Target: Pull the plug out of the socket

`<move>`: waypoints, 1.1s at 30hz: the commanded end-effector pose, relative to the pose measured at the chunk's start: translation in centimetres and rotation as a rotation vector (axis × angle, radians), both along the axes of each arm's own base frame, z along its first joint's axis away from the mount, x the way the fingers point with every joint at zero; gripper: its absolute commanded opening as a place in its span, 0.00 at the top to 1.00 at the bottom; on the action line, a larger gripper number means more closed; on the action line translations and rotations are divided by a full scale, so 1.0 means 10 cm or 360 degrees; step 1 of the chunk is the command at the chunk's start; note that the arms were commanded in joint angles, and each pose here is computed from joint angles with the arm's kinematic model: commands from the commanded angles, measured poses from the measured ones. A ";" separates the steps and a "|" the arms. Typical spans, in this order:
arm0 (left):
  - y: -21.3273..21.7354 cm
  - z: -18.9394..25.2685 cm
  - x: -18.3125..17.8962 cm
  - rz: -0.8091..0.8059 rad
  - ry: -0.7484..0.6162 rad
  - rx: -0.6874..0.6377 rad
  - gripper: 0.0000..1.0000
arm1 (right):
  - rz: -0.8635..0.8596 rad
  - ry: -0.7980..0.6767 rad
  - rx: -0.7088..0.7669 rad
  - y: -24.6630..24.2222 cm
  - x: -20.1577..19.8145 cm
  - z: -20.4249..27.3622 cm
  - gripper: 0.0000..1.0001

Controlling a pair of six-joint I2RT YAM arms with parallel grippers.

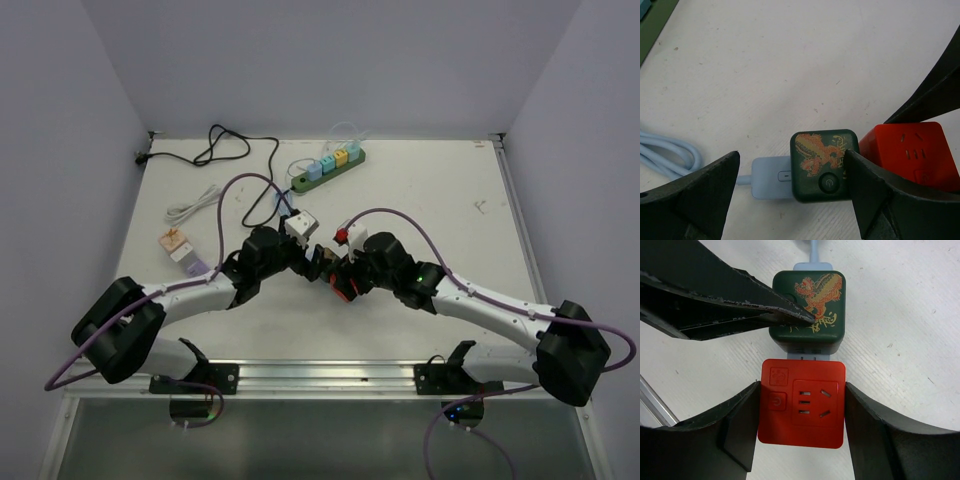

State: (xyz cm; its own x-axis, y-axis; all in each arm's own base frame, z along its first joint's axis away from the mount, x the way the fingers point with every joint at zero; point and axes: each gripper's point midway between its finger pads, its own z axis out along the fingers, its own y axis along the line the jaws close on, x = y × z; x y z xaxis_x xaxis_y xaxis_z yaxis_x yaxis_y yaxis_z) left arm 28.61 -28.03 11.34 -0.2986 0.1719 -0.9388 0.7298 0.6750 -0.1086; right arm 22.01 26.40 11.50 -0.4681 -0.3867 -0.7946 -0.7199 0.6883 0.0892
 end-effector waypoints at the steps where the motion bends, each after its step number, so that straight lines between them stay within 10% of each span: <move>1: -0.10 0.00 -0.01 -0.0087 -0.0026 0.0037 0.12 | 0.0068 -0.0165 0.0248 0.25 0.10 0.51 0.88; 27: -0.15 -0.11 -0.16 -0.0209 0.0037 0.0058 0.15 | -0.0013 -0.0212 0.0338 0.46 0.36 0.78 0.89; 33: -0.13 -0.16 -0.14 -0.0184 0.0063 0.0074 0.45 | -0.0021 -0.0212 0.0357 0.43 0.33 0.76 0.89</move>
